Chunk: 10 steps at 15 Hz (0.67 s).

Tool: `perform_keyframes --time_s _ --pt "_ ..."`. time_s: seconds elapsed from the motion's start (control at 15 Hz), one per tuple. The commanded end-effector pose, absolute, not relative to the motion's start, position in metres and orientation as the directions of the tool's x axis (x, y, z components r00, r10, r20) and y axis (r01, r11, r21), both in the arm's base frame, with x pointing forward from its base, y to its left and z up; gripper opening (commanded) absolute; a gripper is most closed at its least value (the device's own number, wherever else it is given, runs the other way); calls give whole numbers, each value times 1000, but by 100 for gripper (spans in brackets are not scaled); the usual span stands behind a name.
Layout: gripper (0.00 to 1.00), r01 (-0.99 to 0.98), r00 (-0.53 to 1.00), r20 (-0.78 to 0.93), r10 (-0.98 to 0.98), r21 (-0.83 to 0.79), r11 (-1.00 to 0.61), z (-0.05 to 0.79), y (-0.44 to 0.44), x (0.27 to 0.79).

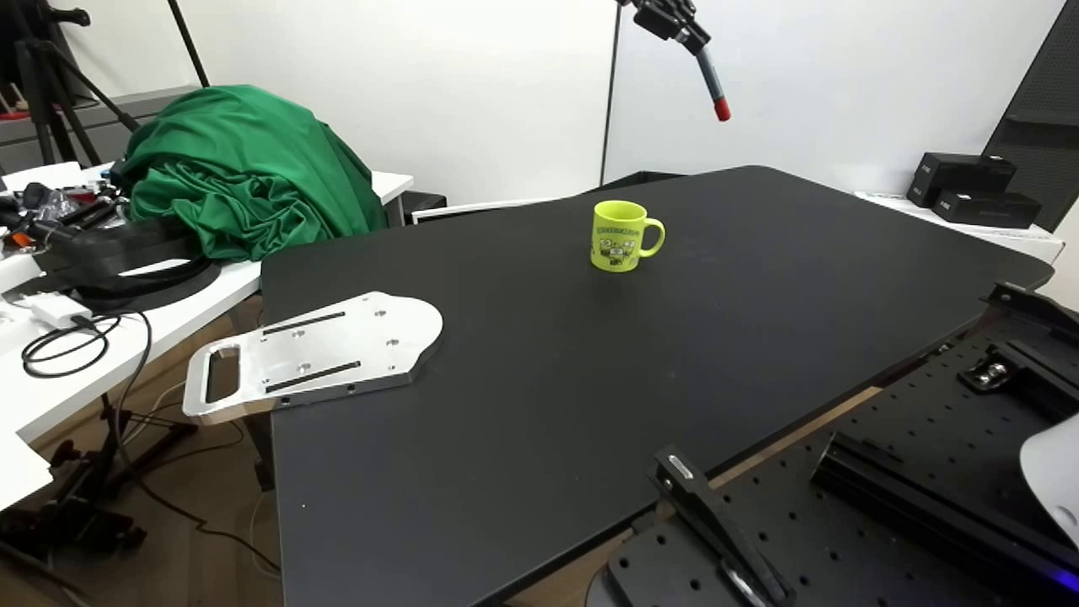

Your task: Pick the marker from the cup and put it on the table

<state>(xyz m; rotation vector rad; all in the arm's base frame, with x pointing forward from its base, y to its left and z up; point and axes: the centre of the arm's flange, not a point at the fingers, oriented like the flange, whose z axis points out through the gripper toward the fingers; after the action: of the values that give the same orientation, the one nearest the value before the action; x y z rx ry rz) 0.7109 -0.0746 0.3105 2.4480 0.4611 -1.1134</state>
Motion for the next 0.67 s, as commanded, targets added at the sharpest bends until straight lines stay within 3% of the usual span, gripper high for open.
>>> perform_keyframes --time_s 0.0,0.6 --pt "6 344 620 -780 79 180 -922 297 -143 717" --pt "6 156 501 -865 20 67 -985 189 -234 696"
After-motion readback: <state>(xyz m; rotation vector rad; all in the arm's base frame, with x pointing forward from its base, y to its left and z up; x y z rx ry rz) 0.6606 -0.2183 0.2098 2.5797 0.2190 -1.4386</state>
